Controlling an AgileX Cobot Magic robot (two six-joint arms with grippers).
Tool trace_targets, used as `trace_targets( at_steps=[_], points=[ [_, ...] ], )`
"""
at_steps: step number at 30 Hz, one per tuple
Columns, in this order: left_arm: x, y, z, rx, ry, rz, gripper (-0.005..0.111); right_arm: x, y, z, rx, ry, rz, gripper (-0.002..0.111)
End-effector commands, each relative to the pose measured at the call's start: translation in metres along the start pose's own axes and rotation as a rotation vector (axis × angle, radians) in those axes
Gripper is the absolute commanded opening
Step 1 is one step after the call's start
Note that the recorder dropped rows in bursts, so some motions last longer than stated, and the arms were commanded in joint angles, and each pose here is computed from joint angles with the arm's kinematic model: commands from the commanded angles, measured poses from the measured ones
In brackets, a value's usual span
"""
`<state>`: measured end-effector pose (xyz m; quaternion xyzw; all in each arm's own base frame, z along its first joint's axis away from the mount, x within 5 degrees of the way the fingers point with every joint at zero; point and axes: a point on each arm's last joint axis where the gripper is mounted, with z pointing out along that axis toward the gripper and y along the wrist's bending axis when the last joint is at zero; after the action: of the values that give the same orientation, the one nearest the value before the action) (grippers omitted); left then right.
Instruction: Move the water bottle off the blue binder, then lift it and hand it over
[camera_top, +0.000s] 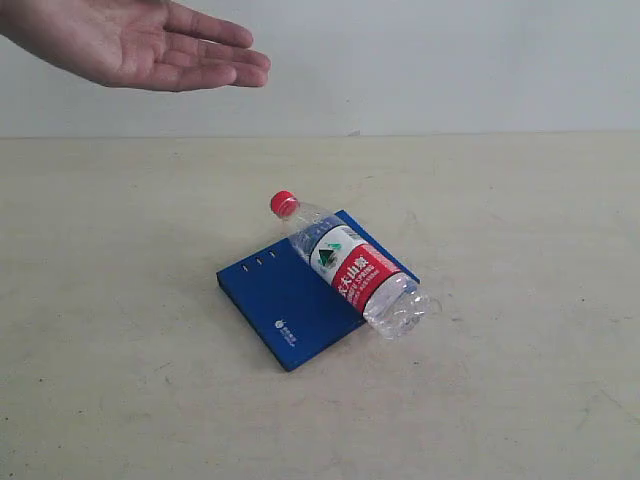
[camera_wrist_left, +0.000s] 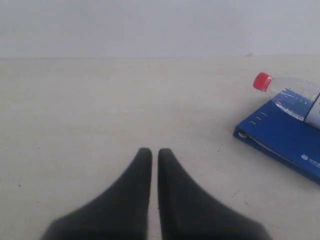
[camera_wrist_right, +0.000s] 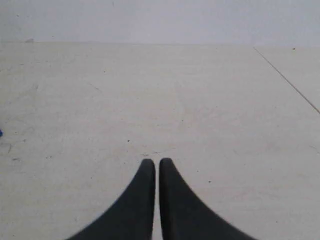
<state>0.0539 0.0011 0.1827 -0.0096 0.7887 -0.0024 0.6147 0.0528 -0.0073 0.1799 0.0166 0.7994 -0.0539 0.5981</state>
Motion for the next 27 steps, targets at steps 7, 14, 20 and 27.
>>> trace_targets(
  at_steps=[7,14,20,27],
  points=[
    [-0.002,0.0,0.0,-0.002,-0.017,0.009,0.004,-0.003,0.0,0.0,-0.002,-0.038,0.113,0.0],
    [-0.002,0.0,0.0,-0.002,-0.017,0.009,0.004,-0.008,0.0,-0.001,-0.008,-0.091,0.14,0.0],
    [-0.002,0.0,0.0,-0.002,-0.017,0.009,0.004,-0.037,0.002,-0.008,-0.048,-0.416,0.147,0.0],
    [-0.002,0.0,0.0,-0.002,-0.017,0.009,0.004,-0.051,0.002,-0.016,-0.069,-0.592,0.149,0.0]
  ],
)
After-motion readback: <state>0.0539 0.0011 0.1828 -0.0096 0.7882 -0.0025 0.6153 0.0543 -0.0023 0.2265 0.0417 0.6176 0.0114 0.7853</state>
